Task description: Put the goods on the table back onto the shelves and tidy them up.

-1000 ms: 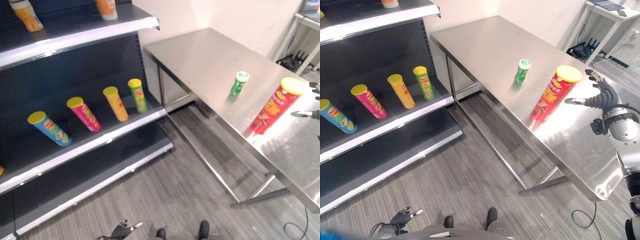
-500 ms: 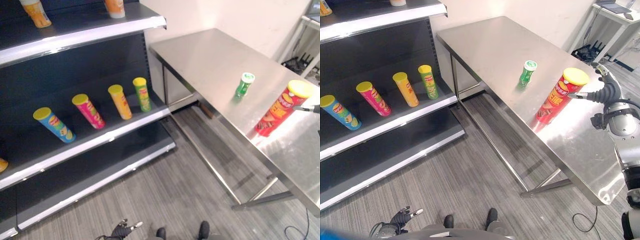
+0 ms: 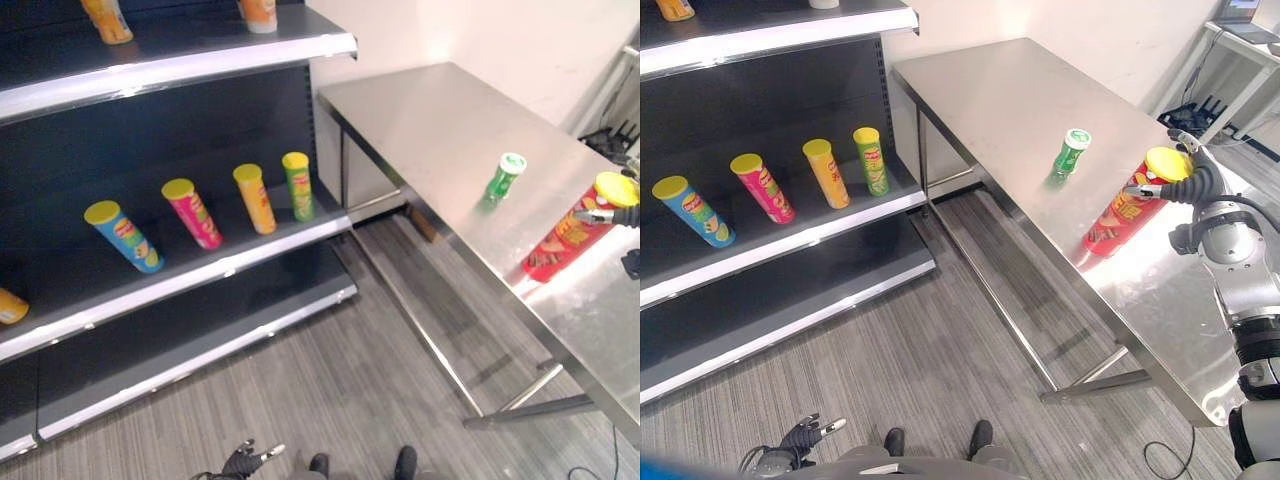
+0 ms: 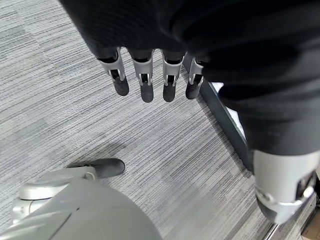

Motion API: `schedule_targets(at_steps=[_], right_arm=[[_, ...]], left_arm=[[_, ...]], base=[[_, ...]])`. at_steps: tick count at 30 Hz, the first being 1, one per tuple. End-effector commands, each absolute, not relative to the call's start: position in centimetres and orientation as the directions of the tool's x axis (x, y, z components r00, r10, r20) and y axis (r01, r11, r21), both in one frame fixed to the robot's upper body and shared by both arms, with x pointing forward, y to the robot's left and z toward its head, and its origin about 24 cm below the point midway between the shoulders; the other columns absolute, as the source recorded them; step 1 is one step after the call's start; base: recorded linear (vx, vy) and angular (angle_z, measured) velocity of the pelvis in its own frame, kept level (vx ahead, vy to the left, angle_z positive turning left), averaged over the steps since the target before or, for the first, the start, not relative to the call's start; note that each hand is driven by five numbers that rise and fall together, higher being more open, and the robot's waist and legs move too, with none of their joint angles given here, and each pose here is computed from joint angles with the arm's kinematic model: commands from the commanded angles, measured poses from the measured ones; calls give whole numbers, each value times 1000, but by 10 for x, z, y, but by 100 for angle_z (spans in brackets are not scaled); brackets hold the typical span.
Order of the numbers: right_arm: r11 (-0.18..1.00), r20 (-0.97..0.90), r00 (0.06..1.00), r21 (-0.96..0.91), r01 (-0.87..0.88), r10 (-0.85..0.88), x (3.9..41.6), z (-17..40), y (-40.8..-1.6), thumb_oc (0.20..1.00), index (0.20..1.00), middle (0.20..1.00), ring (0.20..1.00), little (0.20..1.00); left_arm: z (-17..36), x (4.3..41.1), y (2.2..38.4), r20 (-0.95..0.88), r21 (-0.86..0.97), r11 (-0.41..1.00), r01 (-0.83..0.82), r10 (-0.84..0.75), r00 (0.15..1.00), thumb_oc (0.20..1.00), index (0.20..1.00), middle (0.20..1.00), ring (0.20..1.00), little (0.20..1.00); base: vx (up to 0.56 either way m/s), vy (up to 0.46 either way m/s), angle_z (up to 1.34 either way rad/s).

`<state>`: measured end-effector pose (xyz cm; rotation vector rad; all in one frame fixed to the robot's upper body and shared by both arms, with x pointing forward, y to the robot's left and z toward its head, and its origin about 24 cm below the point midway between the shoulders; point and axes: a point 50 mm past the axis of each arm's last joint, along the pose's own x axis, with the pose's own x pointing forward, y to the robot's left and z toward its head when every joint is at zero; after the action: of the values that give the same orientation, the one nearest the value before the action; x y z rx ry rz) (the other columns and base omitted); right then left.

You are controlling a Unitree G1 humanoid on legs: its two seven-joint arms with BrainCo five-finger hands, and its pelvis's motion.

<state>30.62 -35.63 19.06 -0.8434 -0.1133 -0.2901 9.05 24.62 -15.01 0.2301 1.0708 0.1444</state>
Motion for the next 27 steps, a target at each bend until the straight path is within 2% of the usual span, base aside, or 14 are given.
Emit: schedule_targets(at_steps=[1, 9, 11, 13, 14, 22, 27], right_arm=[[642, 287, 941, -691, 334, -181, 317, 214, -348, 1000, 1000, 1000, 1000, 1000], [642, 248, 953, -705, 302, -176, 317, 207, -348, 1000, 1000, 1000, 1000, 1000], [651, 228, 958, -703, 285, -174, 318, 204, -348, 780, 780, 780, 780, 780], [655, 217, 961, -704, 275, -170, 318, 203, -348, 225, 225, 225, 225, 225], [657, 209, 964, -705, 266, -166, 319, 202, -347, 200, 200, 200, 200, 200], [656, 208, 965, -708, 262, -161, 318, 205, -348, 200, 200, 200, 200, 200], [653, 353, 917, -653, 383, -185, 305, 222, -349, 200, 200, 200, 200, 200]], left_arm=[[-144, 108, 255, -818, 301, 954, 17, 249, 519, 1000, 1000, 1000, 1000, 1000], [-143, 108, 255, -817, 300, 954, 15, 248, 520, 1000, 1000, 1000, 1000, 1000], [-143, 109, 255, -817, 297, 955, 14, 247, 521, 1000, 1000, 1000, 1000, 1000], [-143, 109, 255, -817, 295, 955, 14, 245, 522, 1000, 1000, 1000, 1000, 1000], [-143, 109, 255, -818, 296, 955, 15, 245, 521, 1000, 1000, 1000, 1000, 1000], [-144, 106, 257, -822, 296, 955, 4, 252, 511, 1000, 1000, 1000, 1000, 1000], [-143, 109, 259, -814, 307, 951, -21, 274, 512, 1000, 1000, 1000, 1000, 1000]], base=[[0, 0, 0], [0, 0, 0], [0, 0, 0], [0, 0, 0], [0, 0, 0], [0, 0, 0], [0, -2, 1]])
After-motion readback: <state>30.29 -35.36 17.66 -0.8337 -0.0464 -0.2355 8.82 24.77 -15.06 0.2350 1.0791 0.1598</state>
